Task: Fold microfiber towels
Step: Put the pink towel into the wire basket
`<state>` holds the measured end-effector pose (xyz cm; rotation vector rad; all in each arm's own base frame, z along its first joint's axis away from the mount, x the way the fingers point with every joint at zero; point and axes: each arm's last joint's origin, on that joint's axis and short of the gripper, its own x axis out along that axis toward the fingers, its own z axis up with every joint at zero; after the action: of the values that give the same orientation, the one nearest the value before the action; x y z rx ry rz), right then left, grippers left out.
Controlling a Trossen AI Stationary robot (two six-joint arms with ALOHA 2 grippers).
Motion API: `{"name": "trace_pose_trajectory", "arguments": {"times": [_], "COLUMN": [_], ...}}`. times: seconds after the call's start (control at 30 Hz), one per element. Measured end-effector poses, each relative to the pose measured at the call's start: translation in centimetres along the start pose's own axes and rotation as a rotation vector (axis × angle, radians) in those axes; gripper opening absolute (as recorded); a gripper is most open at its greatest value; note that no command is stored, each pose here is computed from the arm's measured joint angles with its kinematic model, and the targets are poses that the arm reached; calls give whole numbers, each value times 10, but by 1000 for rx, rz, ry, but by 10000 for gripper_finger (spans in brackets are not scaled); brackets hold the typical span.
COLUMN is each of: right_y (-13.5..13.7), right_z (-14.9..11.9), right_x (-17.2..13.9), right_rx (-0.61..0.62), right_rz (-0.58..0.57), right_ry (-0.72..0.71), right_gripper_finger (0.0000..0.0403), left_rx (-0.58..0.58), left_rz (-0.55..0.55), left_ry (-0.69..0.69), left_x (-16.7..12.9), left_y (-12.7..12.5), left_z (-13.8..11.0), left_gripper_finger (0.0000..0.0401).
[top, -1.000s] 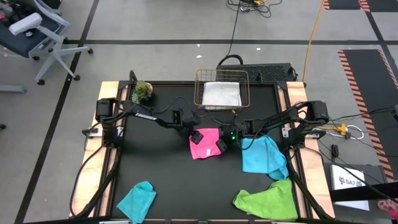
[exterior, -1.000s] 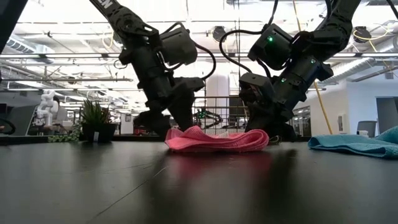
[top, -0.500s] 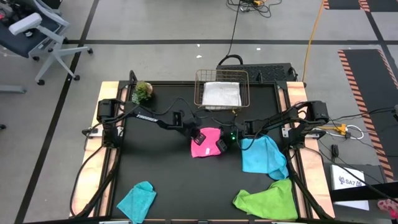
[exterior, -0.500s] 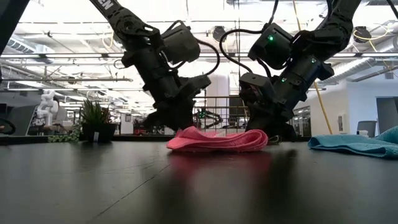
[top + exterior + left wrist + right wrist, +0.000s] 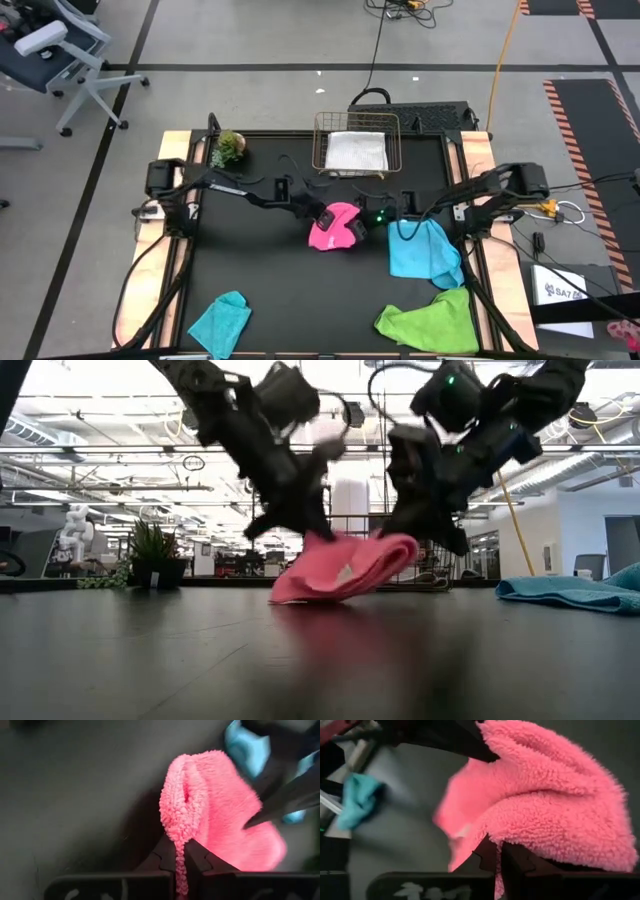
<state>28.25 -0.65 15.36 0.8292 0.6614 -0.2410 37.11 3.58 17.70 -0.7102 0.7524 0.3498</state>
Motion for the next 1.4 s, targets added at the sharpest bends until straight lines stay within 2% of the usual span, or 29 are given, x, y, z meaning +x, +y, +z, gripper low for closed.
{"name": "trace_pose_trajectory", "arguments": {"times": [0.2, 0.33, 0.57, 0.77, 0.83, 1.07, 1.27, 1.4], "right_y": [17, 35, 56, 47, 42, 0, -31, -48], "right_z": [17, 40, 88, 120, 132, 147, 159, 163], "right_x": [-23, -44, -92, -122, -128, -142, -143, -132], "right_rx": [-12, -71, -219, -267, -272, -229, -205, -198], "right_rz": [81, 126, -45, -189, -207, -377, -434, -461], "right_ry": [-90, -172, -260, -278, -320, -287, -240, -190], "right_gripper_finger": [1, 0, 0, 0, 0, 0, 0, 0], "left_rx": [82, 137, 214, 188, 173, 119, 80, 59], "left_rz": [-46, -19, 48, 58, 70, 95, 26, 32], "left_ry": [-194, -237, -289, -397, -396, -417, -444, -405], "left_x": [-44, -67, -99, -119, -120, -120, -89, -56], "left_y": [-26, -35, -40, -26, -18, 14, 35, 52], "left_z": [37, 61, 100, 135, 140, 159, 174, 175], "left_gripper_finger": [4, 3, 3, 3, 3, 3, 3, 3]}}
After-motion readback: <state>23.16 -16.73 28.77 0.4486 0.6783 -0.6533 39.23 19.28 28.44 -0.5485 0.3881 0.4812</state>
